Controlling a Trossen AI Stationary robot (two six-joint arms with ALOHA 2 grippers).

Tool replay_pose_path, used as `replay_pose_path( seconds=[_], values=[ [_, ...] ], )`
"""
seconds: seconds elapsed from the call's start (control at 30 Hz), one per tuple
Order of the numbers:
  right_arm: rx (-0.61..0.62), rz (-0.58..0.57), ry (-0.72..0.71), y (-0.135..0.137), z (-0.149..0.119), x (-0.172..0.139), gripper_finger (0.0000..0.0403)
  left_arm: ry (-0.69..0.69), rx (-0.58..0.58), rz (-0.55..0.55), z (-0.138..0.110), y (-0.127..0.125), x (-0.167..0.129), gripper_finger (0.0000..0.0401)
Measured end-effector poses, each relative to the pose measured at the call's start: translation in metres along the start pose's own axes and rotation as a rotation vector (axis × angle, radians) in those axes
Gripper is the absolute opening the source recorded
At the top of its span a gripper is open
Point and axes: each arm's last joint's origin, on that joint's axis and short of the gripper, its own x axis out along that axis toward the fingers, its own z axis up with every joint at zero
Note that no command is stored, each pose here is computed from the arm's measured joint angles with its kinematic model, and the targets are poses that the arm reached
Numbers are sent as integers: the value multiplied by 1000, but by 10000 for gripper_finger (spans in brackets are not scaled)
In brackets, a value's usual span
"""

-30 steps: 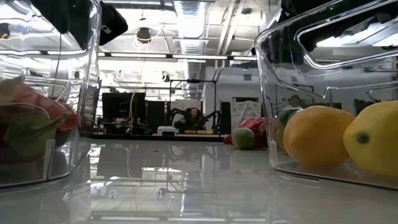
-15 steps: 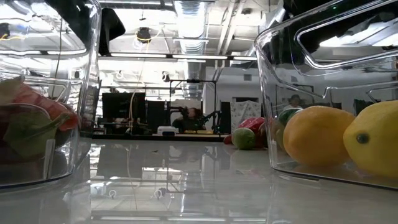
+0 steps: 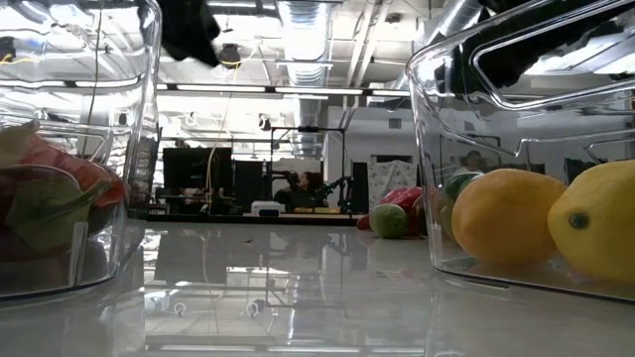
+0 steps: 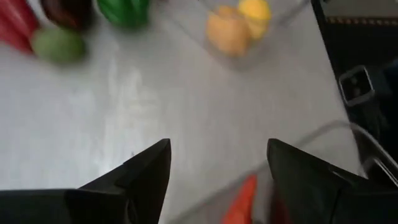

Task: Sort produce into baskets
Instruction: Put the red bell pepper into the left transparent bin

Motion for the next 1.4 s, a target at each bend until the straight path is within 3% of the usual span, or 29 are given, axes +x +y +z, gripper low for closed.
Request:
replay_pose_path(
  seconds=[0.2, 0.8, 1.1, 1.27, 1.4],
  values=[
    [3, -8, 9, -5, 0, -9, 324, -71, -11, 156, 8, 17, 5, 252],
    [27, -59, 58, -9, -11, -9, 324, -54, -121, 170, 25, 106, 73, 252],
    [24, -59, 59, -9, -11, -9, 324, -50, -54, 180, 46, 128, 100, 252],
    [30, -56, 54, -9, -11, -9, 324, -39, 55, 184, 52, 129, 107, 252],
    [35, -55, 50, -9, -10, -9, 324, -50, 65, 194, 55, 136, 106, 252]
  ],
)
